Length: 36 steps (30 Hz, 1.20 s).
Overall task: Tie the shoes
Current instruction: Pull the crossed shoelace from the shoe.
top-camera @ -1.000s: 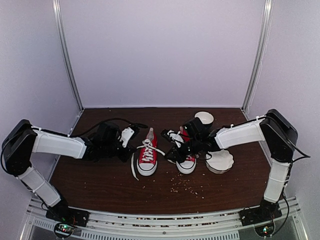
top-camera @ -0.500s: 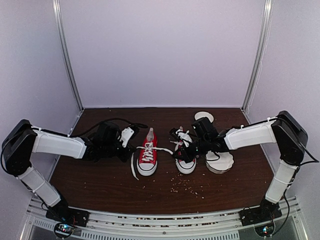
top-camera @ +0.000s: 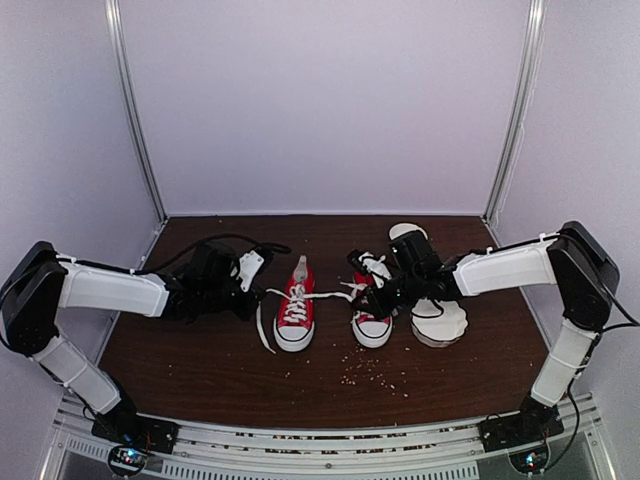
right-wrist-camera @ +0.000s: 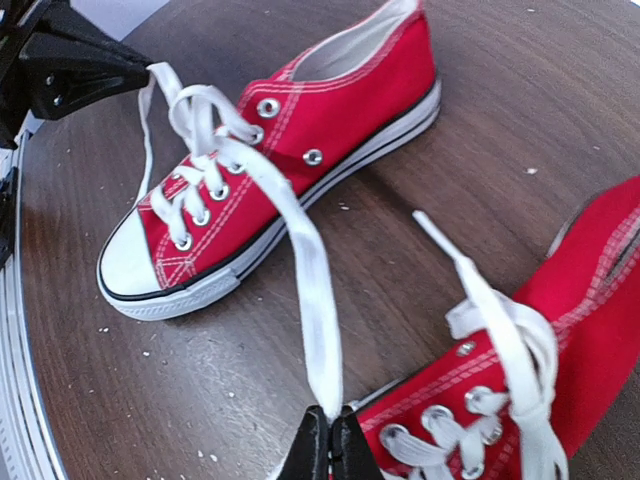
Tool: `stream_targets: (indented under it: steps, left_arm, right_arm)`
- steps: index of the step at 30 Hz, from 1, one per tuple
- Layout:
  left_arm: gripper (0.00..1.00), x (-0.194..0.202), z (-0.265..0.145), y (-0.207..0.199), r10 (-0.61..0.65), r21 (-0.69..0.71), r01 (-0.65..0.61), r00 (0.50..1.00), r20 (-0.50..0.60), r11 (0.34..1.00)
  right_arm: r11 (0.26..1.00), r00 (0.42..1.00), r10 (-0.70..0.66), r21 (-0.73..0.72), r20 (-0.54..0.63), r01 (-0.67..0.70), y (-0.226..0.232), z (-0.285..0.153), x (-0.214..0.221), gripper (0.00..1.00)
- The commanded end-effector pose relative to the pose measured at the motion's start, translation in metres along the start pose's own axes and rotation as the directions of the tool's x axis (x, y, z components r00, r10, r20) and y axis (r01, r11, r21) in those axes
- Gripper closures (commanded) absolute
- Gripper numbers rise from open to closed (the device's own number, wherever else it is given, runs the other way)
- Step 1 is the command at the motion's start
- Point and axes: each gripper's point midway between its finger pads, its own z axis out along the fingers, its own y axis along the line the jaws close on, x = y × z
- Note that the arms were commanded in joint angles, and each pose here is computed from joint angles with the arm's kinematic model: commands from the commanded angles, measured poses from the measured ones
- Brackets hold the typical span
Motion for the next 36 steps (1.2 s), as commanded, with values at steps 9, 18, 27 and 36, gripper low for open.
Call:
stream_targets:
  steps: [9,18,27,36]
  left_arm:
    - [1.00,-0.004,-0.021,0.033,0.009,-0.182,-0.001,0.999,0.040,0.983]
    - [1.00,0.003,-0.022,0.048,-0.019,-0.253,0.021,1.000,0.011,0.967]
    - [1.00,0.000,-0.030,0.054,-0.022,-0.284,0.033,0.999,0.040,0.958]
    - [1.00,-0.031,-0.030,-0.021,0.054,0.108,-0.077,0.979,0.197,0.991]
  right_arm:
    - [0.987,0.995,0.043,0.151,0.086,-0.055,-0.030,-0.040,-0.012,1.00]
    - [0.971,0.990,0.064,0.222,0.125,-0.091,-0.046,-0.061,-0.010,1.00]
    - [0.970,0.991,0.061,0.226,0.123,-0.088,-0.048,-0.067,-0.010,1.00]
    - [0.997,0.993,-0.005,-0.081,0.120,0.015,0.023,-0.029,-0.033,1.00]
